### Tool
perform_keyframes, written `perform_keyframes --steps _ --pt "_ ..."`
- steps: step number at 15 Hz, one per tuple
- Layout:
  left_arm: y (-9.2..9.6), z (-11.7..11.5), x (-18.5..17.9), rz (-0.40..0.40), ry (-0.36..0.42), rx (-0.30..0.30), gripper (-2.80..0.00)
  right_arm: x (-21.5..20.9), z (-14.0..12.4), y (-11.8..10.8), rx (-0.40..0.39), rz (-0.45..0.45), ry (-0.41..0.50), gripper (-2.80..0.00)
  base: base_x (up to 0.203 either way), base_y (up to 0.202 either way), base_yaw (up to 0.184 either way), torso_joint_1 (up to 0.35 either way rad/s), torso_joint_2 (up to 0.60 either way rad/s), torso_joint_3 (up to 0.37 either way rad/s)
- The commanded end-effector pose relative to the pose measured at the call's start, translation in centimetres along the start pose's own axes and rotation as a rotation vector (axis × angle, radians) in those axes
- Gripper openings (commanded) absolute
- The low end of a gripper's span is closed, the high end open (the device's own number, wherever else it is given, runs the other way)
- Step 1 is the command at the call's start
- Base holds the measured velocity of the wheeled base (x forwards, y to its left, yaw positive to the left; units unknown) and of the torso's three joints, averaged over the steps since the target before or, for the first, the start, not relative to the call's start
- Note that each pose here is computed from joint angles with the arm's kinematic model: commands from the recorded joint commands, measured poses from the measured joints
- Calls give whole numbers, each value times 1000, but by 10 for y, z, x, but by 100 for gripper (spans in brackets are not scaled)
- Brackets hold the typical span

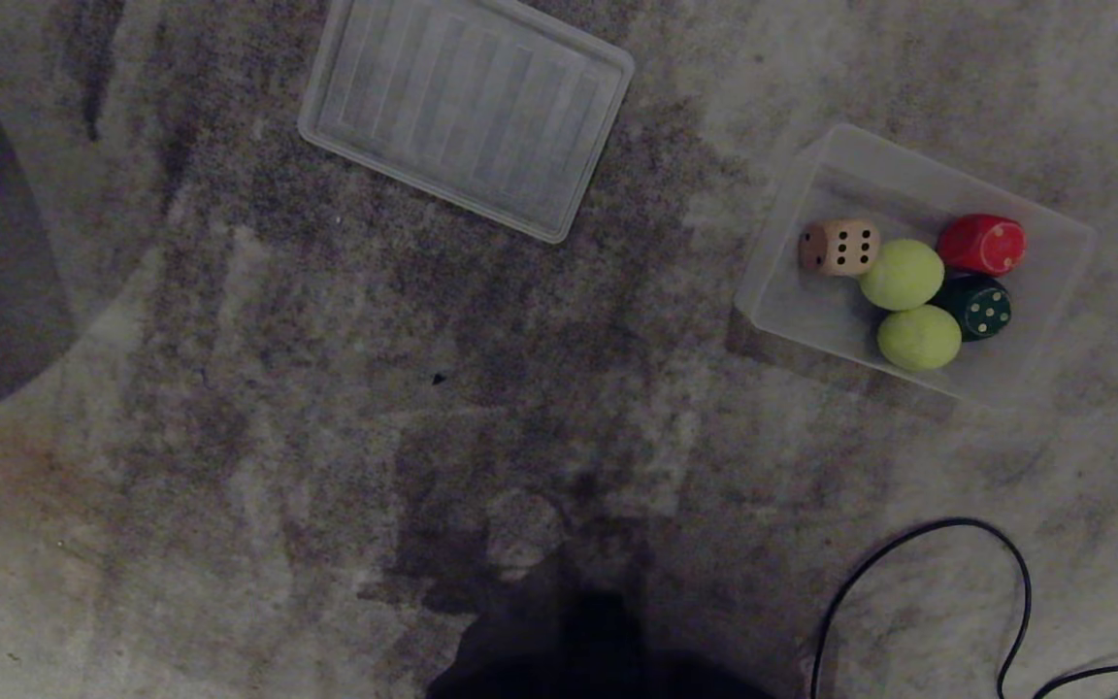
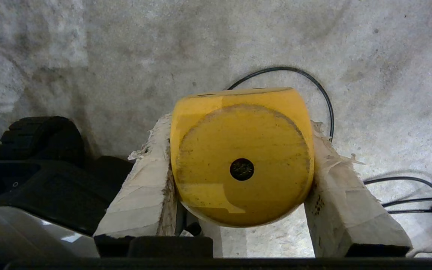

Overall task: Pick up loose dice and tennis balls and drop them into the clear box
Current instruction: Put the toys in the box

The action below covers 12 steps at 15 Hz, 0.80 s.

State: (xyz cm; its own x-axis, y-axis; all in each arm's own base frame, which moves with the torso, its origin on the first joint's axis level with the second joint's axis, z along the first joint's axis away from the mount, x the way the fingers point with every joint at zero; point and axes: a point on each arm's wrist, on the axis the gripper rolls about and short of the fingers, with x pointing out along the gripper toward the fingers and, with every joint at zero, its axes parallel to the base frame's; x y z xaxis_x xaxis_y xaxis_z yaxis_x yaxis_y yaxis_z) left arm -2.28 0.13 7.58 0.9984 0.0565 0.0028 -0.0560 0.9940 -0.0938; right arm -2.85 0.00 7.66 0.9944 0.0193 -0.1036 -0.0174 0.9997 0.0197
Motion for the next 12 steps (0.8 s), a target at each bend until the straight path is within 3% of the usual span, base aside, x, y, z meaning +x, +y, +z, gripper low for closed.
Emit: perform_keyframes --steps 1,6,8,12 --pt "0 0 0 0 3 -2 -280 0 0 0 0 1 0 -280 0 0 0 1 4 -42" --pt "0 0 0 3 1 -13 -280 0 0 0 26 -2 0 -280 0 0 0 0 0 0" --pt "0 0 0 3 0 -14 -280 -5 18 0 48 -5 -27 -280 0 0 0 0 0 0" --pt "0 0 0 3 1 -14 -280 23 69 1 161 -27 172 -280 0 0 0 0 0 0"
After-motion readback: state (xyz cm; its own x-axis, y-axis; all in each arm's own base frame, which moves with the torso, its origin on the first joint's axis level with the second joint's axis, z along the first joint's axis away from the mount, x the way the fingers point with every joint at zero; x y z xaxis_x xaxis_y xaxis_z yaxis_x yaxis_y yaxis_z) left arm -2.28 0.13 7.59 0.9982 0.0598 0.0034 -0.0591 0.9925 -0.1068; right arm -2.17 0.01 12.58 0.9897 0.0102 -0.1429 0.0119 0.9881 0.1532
